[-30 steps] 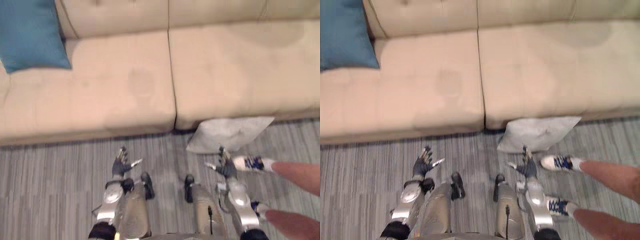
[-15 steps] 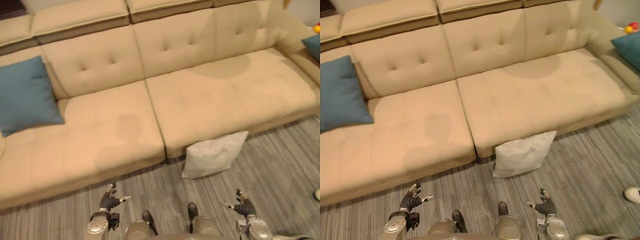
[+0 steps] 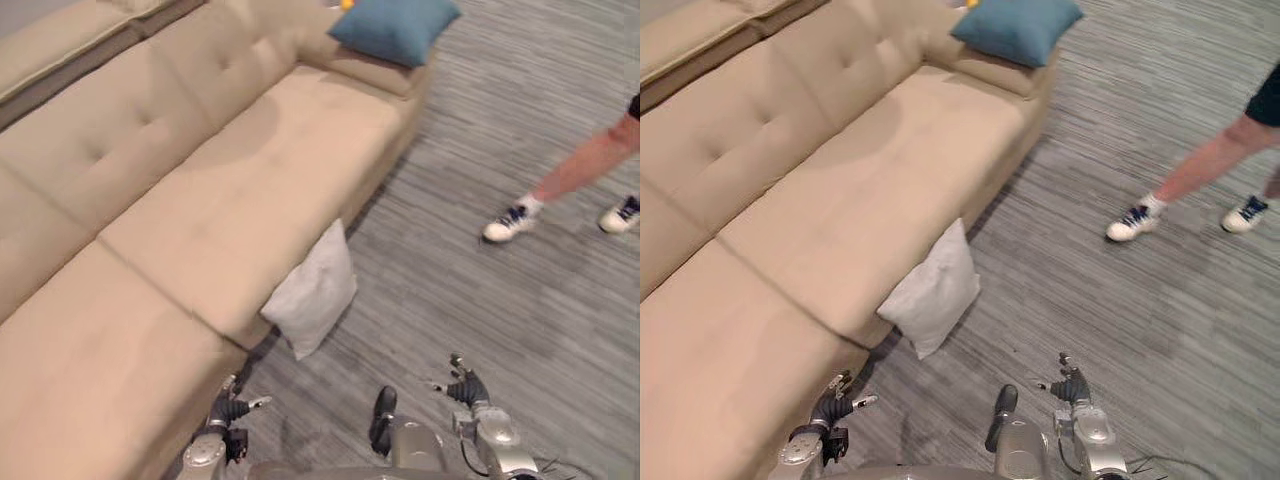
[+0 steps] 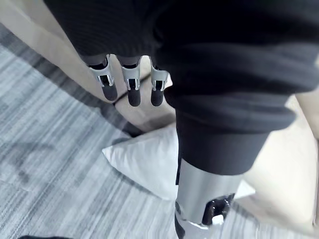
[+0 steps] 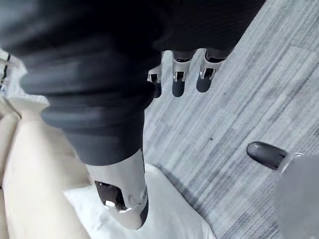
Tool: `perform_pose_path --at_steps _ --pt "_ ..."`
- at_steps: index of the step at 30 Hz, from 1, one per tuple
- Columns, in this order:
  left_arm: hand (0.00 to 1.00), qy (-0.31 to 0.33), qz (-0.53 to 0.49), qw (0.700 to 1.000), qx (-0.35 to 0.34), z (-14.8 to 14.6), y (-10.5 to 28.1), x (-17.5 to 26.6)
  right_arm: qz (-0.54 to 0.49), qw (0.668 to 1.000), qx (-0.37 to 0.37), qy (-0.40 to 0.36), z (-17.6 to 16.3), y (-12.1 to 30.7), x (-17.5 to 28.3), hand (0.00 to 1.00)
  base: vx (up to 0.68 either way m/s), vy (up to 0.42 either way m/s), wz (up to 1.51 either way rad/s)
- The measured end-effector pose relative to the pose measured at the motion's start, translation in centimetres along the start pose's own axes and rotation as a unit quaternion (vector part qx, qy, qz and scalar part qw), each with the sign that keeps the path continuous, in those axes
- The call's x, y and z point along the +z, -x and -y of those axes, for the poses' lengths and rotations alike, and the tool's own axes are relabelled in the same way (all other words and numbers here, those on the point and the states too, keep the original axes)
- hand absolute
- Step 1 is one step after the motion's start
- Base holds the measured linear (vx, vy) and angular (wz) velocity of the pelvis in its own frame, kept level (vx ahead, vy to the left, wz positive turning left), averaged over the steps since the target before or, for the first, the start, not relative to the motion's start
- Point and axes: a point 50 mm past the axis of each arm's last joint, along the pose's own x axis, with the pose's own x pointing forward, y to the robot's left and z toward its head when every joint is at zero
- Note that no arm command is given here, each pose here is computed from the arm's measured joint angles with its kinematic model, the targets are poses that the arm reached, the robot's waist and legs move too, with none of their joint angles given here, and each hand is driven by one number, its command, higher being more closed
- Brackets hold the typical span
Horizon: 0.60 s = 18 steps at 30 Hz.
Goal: Pick up cushions and gather them together orderly.
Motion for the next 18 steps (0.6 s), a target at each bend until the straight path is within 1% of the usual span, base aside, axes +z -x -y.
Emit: perform_pose_path --at_steps 2,4,9,10,14,18 --pt "0.00 0.006 -0.005 1.000 -0.014 1.2 0.0 -0.2 0.009 1.000 0.010 0.007 -0.5 -0.3 0.7 0.00 0.27 -0.007 -0.94" --pt "0.00 0.003 0.002 1.000 -0.023 1.7 -0.2 0.2 0.014 1.000 0.007 0.007 -0.5 -0.5 1.0 0.00 0.26 0.030 -0.66" --pt "0.00 0.006 -0.002 1.000 -0.020 1.9 0.0 -0.2 0.029 1.000 -0.003 0.009 -0.3 -0.9 2.1 0.00 0.24 0.132 -0.63" --pt "0.00 0.008 -0.005 1.000 -0.015 1.8 0.1 -0.4 0.029 1.000 0.003 0.008 -0.7 -1.0 2.2 0.00 0.26 0.172 -0.34" --pt "0.00 0.015 -0.016 1.000 -0.016 2.4 0.2 -0.9 0.031 0.999 0.004 0.037 -0.6 -1.0 2.2 0.00 0.32 0.182 0.14" --pt "0.00 -0.001 -0.014 1.000 -0.010 1.5 0.1 -0.7 0.024 0.999 0.015 0.039 -1.5 -0.9 1.8 0.00 0.33 0.093 0.70"
